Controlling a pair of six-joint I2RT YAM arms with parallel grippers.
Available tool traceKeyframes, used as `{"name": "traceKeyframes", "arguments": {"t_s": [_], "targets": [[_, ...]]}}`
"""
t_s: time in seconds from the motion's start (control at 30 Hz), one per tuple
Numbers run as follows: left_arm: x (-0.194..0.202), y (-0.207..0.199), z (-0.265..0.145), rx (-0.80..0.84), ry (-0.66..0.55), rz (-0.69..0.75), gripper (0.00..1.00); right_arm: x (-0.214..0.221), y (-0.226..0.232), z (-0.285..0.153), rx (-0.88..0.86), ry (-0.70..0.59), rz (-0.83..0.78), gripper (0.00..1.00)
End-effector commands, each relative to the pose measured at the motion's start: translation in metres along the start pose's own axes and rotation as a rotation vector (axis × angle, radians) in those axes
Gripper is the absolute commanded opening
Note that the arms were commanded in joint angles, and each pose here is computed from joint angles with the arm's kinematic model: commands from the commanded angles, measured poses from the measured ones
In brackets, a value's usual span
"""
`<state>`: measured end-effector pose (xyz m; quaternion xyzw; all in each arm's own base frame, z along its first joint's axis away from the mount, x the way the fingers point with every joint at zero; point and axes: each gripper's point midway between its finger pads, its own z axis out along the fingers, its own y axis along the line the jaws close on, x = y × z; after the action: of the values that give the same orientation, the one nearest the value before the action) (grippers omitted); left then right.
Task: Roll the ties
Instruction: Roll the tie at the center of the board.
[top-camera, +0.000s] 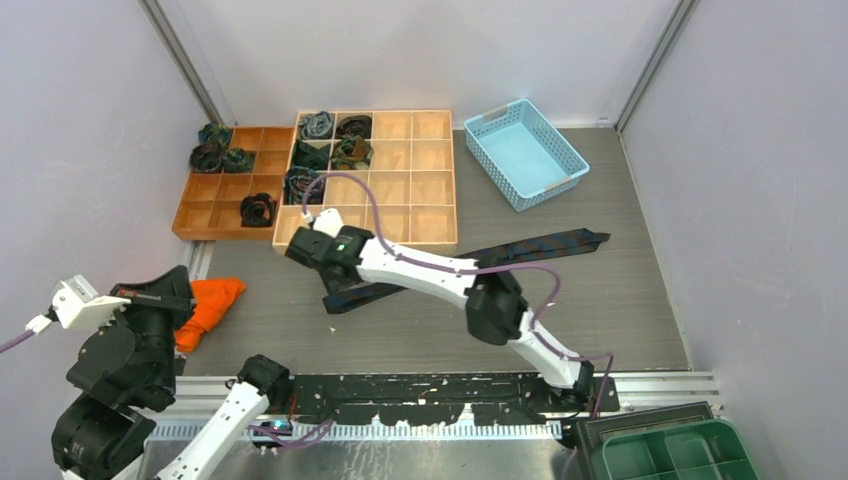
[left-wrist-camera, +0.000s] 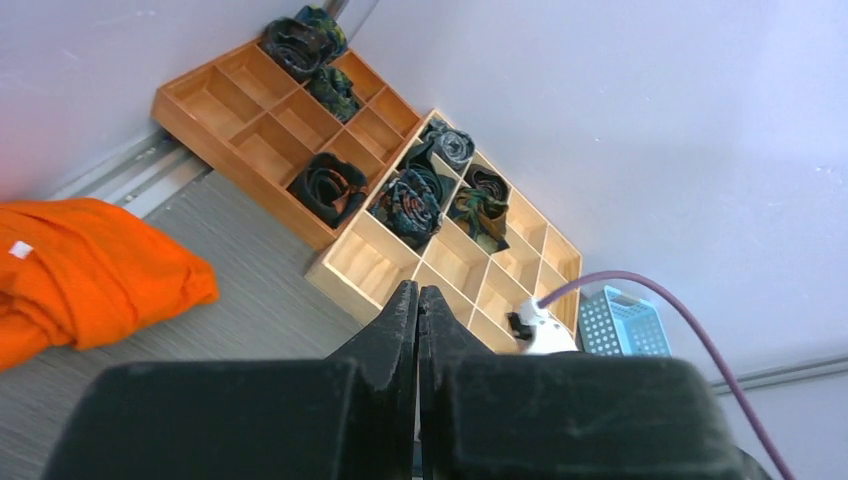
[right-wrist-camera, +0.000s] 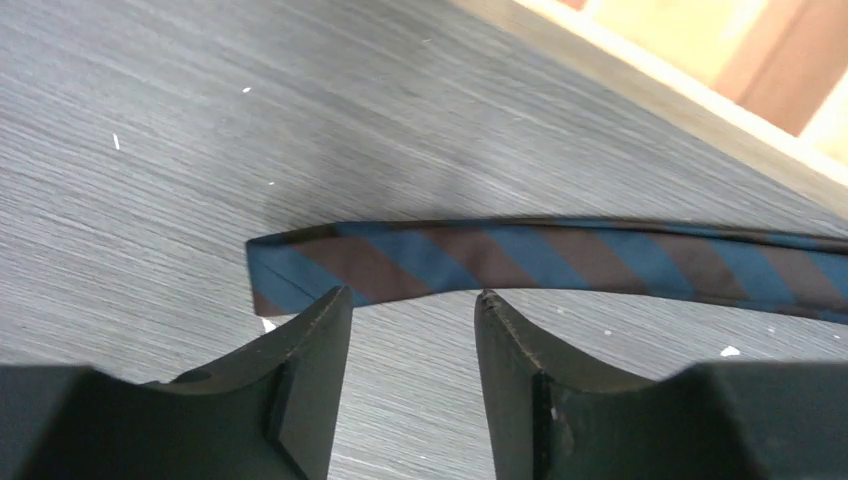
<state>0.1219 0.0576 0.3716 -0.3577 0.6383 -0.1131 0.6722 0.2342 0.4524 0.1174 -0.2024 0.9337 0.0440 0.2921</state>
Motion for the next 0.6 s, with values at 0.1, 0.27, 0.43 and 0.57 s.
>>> {"name": "traceKeyframes", "arguments": {"t_s": [0.1,0.27,0.43,0.57], "targets": [[-0.018,0.019,-0.011,-0.047,-0.055,0.054,0.0,0.007,0.042,0.007,-0.008,-0.006,-0.136,0.63],[-0.016,0.026,-0.01,-0.074,-0.054,0.082,0.0,0.007,0.054,0.004,-0.05,-0.014,-0.127,0.64],[-0.01,0.026,-0.008,-0.072,-0.043,0.088,0.01,0.015,0.067,0.001,-0.078,-0.035,-0.139,0.64],[-0.009,0.026,-0.008,-0.064,-0.04,0.086,0.02,0.023,0.082,0.001,-0.106,-0.041,-0.172,0.64]]}}
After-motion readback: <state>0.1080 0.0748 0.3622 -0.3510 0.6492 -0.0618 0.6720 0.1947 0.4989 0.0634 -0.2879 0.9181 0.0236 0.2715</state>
